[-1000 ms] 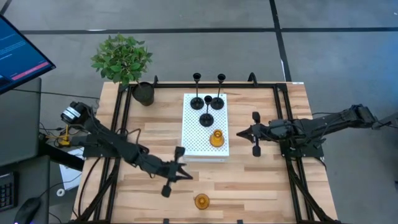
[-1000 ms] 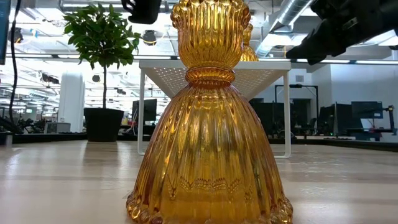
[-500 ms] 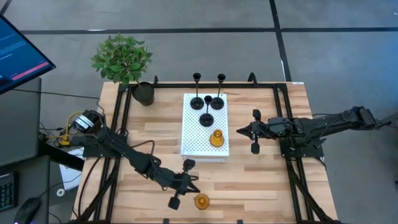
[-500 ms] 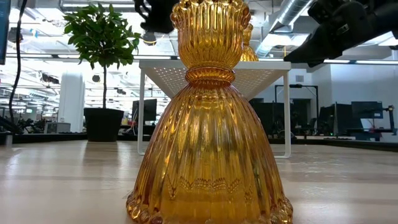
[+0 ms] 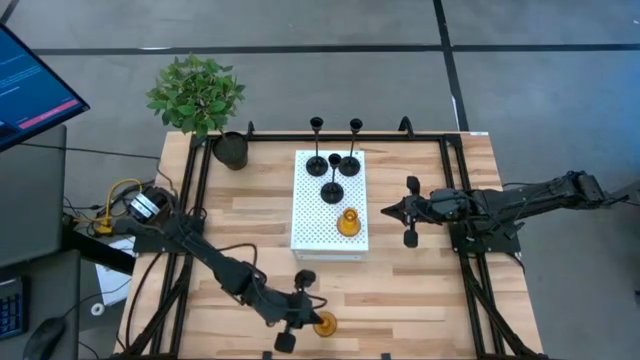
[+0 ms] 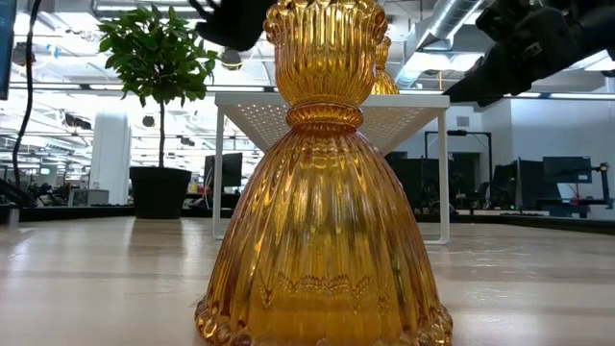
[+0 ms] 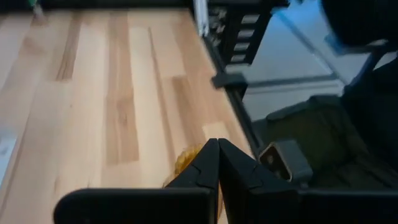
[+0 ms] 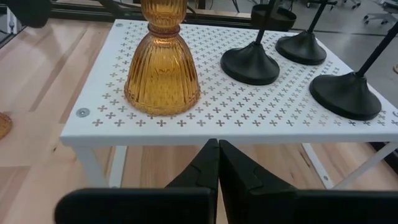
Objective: Pick & Place candle stick holders
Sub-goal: Put the yellow glass candle holder on the shelf
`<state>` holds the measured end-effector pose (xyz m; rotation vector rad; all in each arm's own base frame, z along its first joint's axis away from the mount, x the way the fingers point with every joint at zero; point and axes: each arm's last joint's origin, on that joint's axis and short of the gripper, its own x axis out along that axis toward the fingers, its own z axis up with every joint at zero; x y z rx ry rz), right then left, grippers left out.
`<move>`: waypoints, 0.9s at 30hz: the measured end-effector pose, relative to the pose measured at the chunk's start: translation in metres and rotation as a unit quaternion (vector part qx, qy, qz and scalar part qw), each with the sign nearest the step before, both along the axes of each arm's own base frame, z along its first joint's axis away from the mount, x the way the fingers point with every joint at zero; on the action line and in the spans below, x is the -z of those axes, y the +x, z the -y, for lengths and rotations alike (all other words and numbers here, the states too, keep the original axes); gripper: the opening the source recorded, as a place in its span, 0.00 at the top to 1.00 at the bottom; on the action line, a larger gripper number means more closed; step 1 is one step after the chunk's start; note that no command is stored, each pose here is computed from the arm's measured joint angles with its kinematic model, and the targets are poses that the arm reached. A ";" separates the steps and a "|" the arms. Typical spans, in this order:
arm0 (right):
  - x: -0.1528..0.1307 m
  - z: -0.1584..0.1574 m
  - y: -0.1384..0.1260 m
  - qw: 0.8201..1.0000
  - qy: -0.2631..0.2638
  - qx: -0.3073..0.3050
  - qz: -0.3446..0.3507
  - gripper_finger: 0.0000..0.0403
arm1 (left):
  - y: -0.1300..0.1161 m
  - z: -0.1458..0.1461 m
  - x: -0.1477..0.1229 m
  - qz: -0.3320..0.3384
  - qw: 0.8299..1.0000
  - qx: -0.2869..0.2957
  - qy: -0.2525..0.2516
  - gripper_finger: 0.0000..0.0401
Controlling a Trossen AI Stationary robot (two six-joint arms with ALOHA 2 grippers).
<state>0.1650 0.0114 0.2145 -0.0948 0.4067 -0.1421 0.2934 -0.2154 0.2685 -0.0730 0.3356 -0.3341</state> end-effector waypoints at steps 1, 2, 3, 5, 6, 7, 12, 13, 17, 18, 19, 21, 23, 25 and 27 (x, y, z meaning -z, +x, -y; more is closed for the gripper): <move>0.000 0.000 0.000 1.000 0.000 0.000 0.000 1.00 | -0.001 0.001 -0.001 -0.012 1.000 -0.005 0.002 0.99; 0.000 0.000 0.000 1.000 0.000 0.000 0.000 1.00 | -0.001 0.002 -0.003 -0.019 1.000 -0.009 0.001 0.99; 0.000 0.000 0.000 1.000 0.000 0.000 0.000 1.00 | 0.000 0.002 -0.005 -0.021 1.000 -0.012 -0.004 0.99; 0.000 0.000 0.000 1.000 0.000 0.000 0.000 1.00 | 0.001 0.003 -0.005 -0.020 1.000 -0.014 -0.007 0.99; 0.000 0.000 0.000 1.000 0.000 0.000 0.000 1.00 | 0.001 0.003 -0.004 -0.023 1.000 -0.016 -0.007 0.99; 0.000 0.000 0.000 1.000 0.000 0.000 0.000 1.00 | 0.001 0.003 -0.003 -0.028 0.999 -0.019 -0.009 0.99; 0.000 0.000 0.000 1.000 0.001 0.000 0.000 1.00 | 0.010 0.003 0.012 -0.051 0.998 -0.036 -0.020 0.99; 0.000 0.000 0.000 1.000 0.001 0.001 0.000 1.00 | 0.011 0.002 0.014 -0.055 0.997 -0.040 -0.021 0.99; 0.000 0.000 0.000 1.000 0.001 0.001 -0.001 1.00 | 0.014 0.004 0.021 -0.068 0.996 -0.048 -0.035 0.99; 0.000 0.000 0.000 1.000 0.001 0.001 -0.001 1.00 | 0.015 0.005 0.022 -0.068 0.996 -0.049 -0.041 0.99; 0.000 0.000 0.000 1.000 0.001 0.001 -0.001 1.00 | 0.015 0.005 0.022 -0.069 0.995 -0.050 -0.043 0.99; 0.000 0.000 0.000 1.000 0.001 0.000 -0.001 1.00 | 0.015 0.006 0.025 -0.075 0.995 -0.053 -0.049 0.99; 0.000 0.000 0.000 1.000 0.000 0.000 -0.002 1.00 | 0.016 0.007 0.026 -0.075 0.994 -0.054 -0.051 0.99; 0.000 0.000 0.000 1.000 0.000 0.000 -0.002 1.00 | 0.015 0.008 0.026 -0.074 0.994 -0.052 -0.053 0.99; 0.000 0.000 0.000 1.000 0.000 0.000 -0.002 1.00 | 0.015 0.009 0.026 -0.073 0.995 -0.050 -0.054 0.99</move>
